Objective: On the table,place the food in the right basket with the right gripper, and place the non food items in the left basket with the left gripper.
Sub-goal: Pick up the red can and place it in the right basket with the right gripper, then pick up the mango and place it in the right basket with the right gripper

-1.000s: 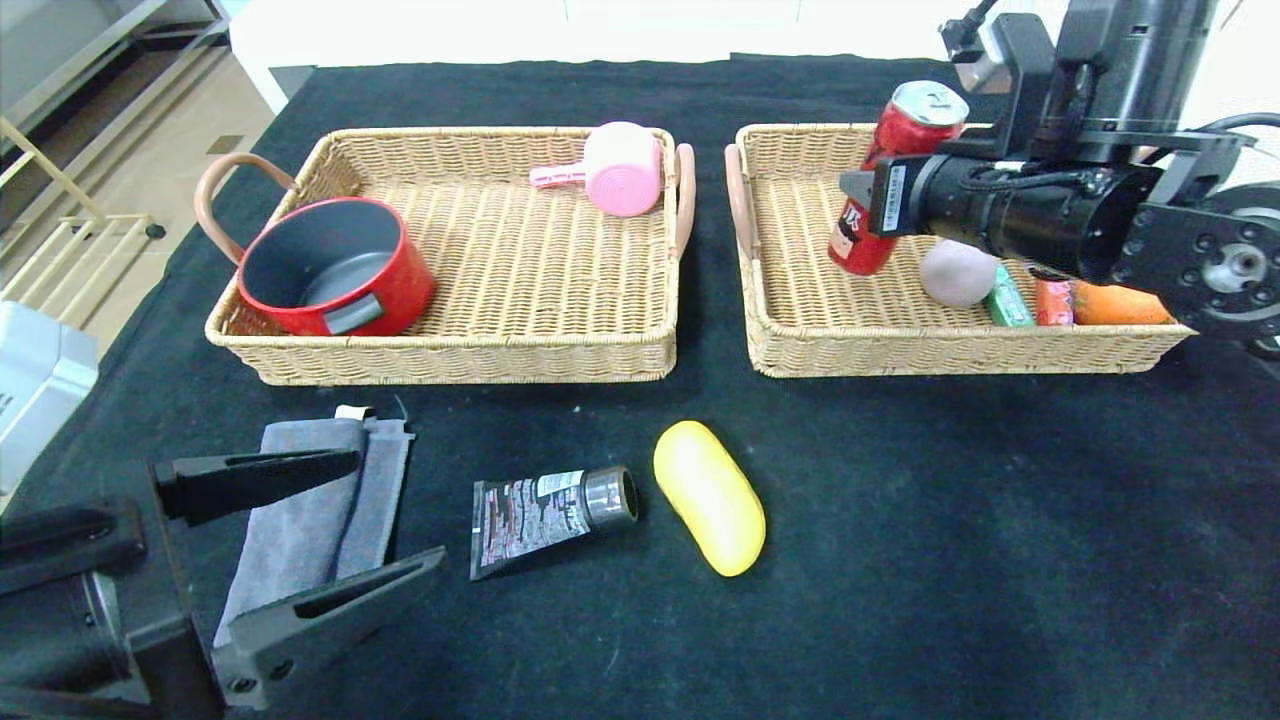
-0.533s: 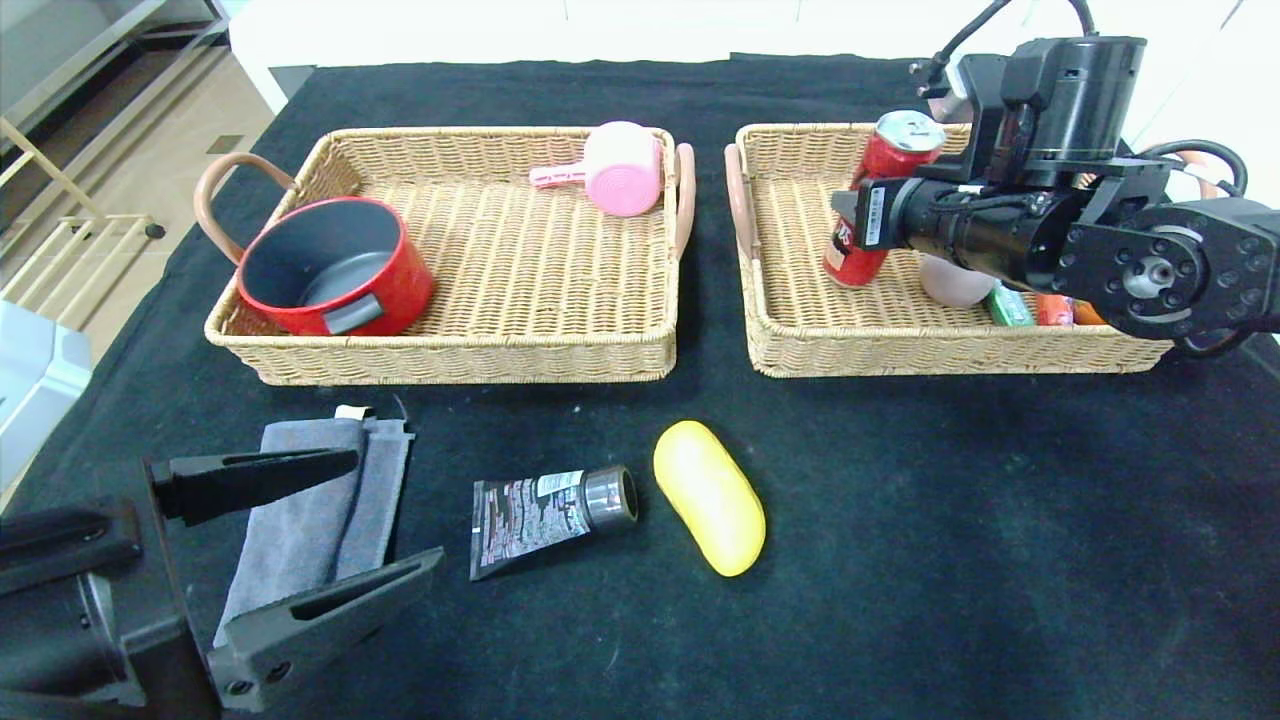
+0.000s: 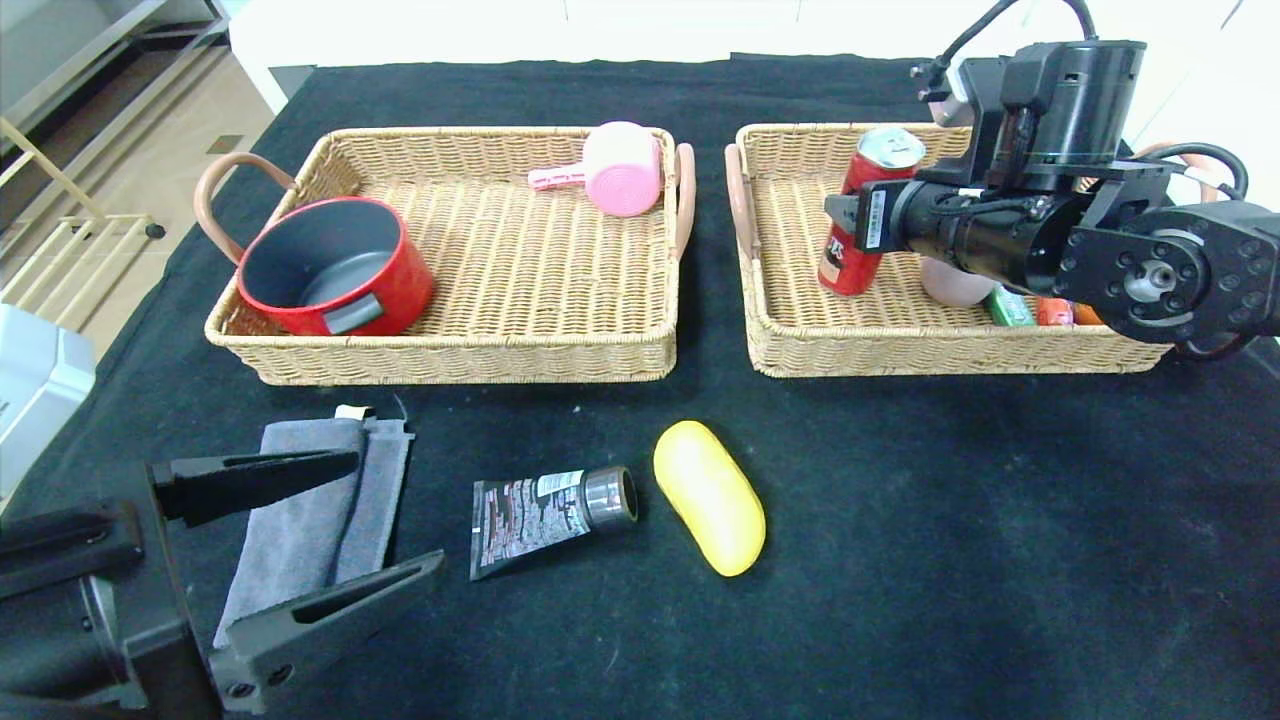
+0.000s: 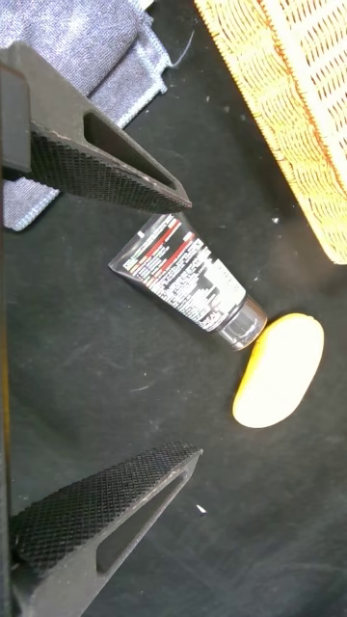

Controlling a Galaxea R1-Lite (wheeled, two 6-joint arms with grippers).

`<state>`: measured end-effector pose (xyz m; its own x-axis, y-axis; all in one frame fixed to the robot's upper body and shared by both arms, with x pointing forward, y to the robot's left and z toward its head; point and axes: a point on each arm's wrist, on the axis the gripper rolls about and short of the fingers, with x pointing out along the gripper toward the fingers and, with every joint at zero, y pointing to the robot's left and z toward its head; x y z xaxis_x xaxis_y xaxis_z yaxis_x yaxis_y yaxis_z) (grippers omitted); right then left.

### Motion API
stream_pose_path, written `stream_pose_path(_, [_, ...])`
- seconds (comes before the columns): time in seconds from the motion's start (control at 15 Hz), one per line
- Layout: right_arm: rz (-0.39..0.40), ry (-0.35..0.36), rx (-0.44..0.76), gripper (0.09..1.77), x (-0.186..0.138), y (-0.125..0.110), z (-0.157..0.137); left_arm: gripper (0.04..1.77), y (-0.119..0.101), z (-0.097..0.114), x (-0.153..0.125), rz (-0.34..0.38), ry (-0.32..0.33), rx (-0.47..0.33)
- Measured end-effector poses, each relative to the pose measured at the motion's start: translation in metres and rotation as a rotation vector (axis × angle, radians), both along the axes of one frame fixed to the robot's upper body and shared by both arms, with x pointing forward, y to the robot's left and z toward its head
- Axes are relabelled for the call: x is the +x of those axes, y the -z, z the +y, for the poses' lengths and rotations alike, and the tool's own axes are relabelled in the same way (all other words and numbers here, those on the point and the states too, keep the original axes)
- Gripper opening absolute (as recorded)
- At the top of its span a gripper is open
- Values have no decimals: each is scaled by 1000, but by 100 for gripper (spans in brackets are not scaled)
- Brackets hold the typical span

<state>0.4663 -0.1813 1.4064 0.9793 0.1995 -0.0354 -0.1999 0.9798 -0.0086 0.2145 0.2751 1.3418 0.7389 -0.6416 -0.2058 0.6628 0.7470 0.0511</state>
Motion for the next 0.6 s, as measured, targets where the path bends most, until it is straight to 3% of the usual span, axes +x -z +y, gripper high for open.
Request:
stream_pose_path(0.33, [33, -13, -15, 152, -21, 3, -3, 172, 0, 0, 0, 2, 1, 2])
stream_pose_path(0.6, [56, -50, -26, 160, -61, 0, -7, 172, 1, 0, 1, 2, 0, 5])
